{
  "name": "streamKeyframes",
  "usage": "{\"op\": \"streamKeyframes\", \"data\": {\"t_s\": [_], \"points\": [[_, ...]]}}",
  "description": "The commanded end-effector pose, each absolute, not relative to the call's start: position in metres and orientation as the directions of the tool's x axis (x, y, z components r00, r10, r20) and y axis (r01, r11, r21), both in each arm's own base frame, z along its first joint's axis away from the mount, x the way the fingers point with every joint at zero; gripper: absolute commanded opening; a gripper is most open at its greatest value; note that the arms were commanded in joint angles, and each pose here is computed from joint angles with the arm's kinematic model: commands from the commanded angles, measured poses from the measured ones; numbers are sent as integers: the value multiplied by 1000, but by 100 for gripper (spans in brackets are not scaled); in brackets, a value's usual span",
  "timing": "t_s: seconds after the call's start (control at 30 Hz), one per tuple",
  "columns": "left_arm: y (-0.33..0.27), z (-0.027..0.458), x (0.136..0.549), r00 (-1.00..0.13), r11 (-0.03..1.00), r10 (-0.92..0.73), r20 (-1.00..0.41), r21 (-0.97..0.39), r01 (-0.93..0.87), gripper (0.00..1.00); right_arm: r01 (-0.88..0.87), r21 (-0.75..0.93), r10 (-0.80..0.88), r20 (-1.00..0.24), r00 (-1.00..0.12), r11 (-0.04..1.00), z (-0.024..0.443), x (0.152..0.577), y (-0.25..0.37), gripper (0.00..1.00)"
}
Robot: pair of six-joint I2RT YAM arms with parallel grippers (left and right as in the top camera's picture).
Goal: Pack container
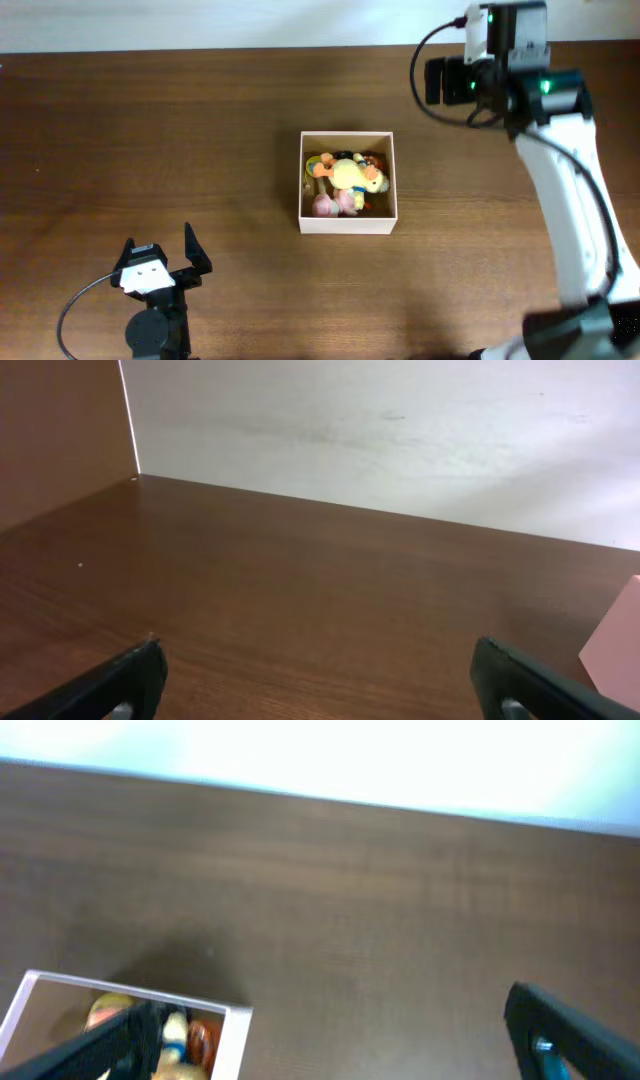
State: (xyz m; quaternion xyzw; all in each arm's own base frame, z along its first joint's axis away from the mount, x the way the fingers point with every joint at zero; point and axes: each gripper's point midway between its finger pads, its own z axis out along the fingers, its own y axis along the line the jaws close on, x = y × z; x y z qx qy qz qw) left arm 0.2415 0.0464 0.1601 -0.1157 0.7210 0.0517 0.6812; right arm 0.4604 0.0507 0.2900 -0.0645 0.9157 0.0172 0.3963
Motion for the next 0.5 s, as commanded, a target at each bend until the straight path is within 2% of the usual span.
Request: {"op": "streamKeyframes", "data": {"t_s": [0.0,0.27,0.47], "points": [[47,160,241,-48,969,-77,-996,-64,-238,99,-158,-62,-148,-767,-625,985,297,433,50,99],[47,160,241,-48,969,-78,-996,-64,-238,99,-146,-61,-131,-833,-538,987,283,367,39,99],[47,160,241,-48,969,-77,-996,-64,-238,99,-156,6,-68,-885,-461,988,272,330,22,99]]}}
